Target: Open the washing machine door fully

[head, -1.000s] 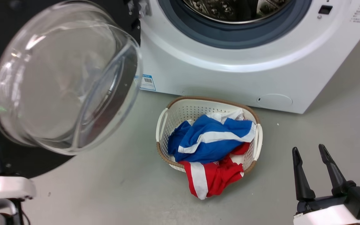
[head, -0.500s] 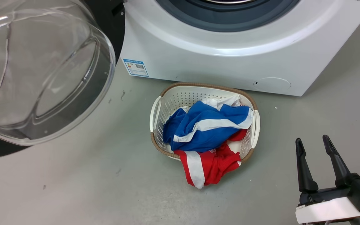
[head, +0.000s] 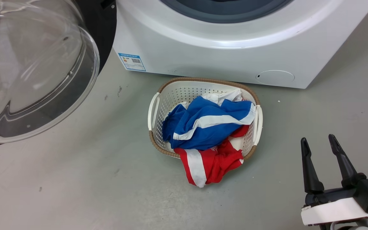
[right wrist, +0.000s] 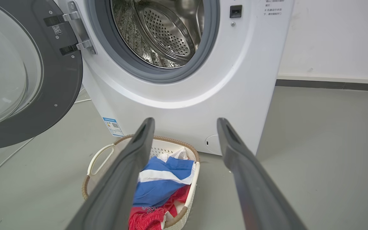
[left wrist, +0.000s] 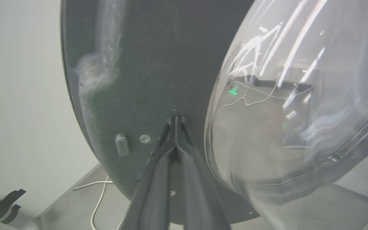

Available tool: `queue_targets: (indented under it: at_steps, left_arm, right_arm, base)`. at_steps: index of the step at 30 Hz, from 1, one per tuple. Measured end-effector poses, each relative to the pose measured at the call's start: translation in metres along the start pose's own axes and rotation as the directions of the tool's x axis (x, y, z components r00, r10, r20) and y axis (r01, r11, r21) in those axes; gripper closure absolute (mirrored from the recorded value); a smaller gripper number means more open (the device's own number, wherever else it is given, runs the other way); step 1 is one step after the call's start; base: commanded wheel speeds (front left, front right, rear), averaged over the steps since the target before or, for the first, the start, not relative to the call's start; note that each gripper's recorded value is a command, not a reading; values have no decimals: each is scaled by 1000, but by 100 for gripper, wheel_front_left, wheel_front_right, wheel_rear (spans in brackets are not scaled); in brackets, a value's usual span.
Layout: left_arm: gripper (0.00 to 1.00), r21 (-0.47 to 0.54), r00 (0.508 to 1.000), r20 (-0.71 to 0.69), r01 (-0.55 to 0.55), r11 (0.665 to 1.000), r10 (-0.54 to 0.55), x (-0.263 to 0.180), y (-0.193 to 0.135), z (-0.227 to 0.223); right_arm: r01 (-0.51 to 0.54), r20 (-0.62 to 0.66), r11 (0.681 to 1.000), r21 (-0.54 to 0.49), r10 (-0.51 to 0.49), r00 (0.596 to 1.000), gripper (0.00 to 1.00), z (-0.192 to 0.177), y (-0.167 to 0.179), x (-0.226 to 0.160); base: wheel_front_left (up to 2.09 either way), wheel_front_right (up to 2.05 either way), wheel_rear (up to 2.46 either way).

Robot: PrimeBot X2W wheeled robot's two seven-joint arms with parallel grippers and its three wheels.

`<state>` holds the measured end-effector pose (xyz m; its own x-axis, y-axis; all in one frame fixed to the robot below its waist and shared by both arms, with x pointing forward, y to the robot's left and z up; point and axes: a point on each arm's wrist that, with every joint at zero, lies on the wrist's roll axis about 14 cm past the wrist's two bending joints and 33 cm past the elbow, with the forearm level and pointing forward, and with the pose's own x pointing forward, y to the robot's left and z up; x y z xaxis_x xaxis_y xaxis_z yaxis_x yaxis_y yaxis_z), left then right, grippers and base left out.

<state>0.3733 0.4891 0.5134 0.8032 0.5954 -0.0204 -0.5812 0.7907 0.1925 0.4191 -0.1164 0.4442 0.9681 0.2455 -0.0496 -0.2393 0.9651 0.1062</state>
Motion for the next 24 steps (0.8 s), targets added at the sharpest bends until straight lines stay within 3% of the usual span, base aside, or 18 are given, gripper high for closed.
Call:
queue_targets:
  at_steps: [7, 15, 17, 18, 24]
  left_arm:
    - [100, -7, 1000, 4, -1, 1000, 1, -3, 3, 2]
    - [100, -3, 994, 110, 16, 1000, -16, -27, 9, 31]
    - [9, 6, 989, 143, 26, 1000, -26, -34, 10, 40]
    - [0, 19, 985, 167, 30, 999, -33, -37, 11, 48]
    - [0, 50, 957, 276, 76, 996, -87, -60, 2, 79]
  right_arm:
    - [15, 15, 1000, -2, -15, 1000, 0, 7, -4, -5]
    - [15, 52, 1000, 9, -15, 999, 0, 24, 0, -18]
    - [11, 67, 1000, 12, -12, 998, 0, 29, 2, -21]
    - [9, 72, 1000, 13, -10, 997, 0, 31, 3, -23]
    - [5, 103, 1000, 16, -6, 995, 0, 44, 7, -35]
  base:
    - [0, 0, 0]
    - [0, 0, 0]
    - [0, 0, 0]
    - [0, 0, 0]
    - [0, 0, 0]
